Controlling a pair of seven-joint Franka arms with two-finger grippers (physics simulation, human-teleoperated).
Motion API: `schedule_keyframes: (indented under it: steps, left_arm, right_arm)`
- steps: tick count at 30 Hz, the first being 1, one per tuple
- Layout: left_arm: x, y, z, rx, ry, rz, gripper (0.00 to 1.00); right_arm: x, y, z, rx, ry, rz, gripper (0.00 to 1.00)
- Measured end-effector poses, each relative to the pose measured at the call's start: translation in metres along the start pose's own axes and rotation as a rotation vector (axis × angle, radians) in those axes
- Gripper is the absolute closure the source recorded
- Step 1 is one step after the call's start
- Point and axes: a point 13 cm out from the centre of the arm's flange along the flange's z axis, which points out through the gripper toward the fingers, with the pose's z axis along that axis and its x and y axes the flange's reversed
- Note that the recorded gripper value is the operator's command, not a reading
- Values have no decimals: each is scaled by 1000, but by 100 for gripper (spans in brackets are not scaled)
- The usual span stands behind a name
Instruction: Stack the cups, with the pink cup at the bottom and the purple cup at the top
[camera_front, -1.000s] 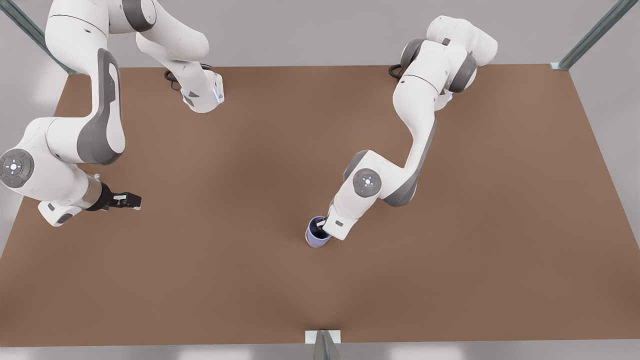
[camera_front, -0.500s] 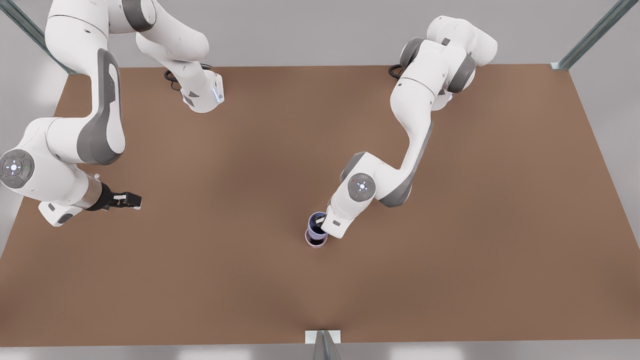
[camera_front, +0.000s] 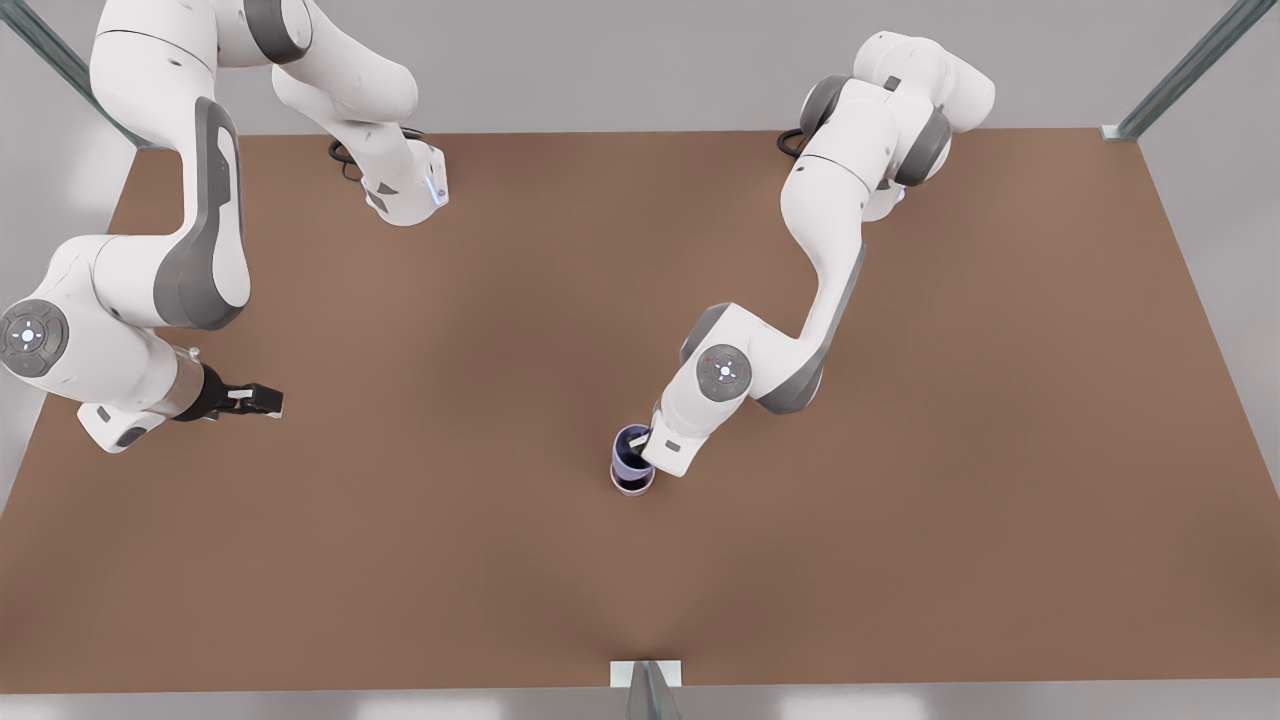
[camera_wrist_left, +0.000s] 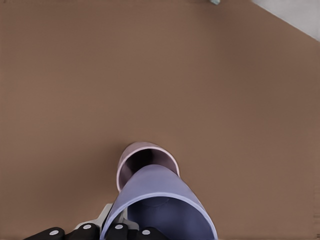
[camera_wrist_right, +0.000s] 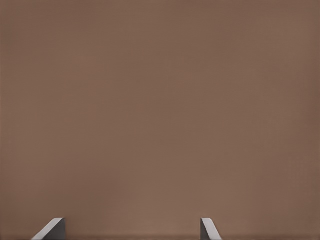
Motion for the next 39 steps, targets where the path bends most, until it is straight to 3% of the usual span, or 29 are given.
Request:
schedule_keyframes:
  steps: [34, 37, 39]
  left_arm:
    - [-2, 12, 22, -12, 0, -27, 78]
    - [-1, 12, 23, -12, 1, -25, 57]
    - [0, 11, 22, -11, 1, -24, 48]
  right_arm:
    - [2, -5, 4, -3, 14, 7, 0]
    - [2, -5, 4, -4, 16, 8, 0]
    - [2, -5, 5, -4, 17, 8, 0]
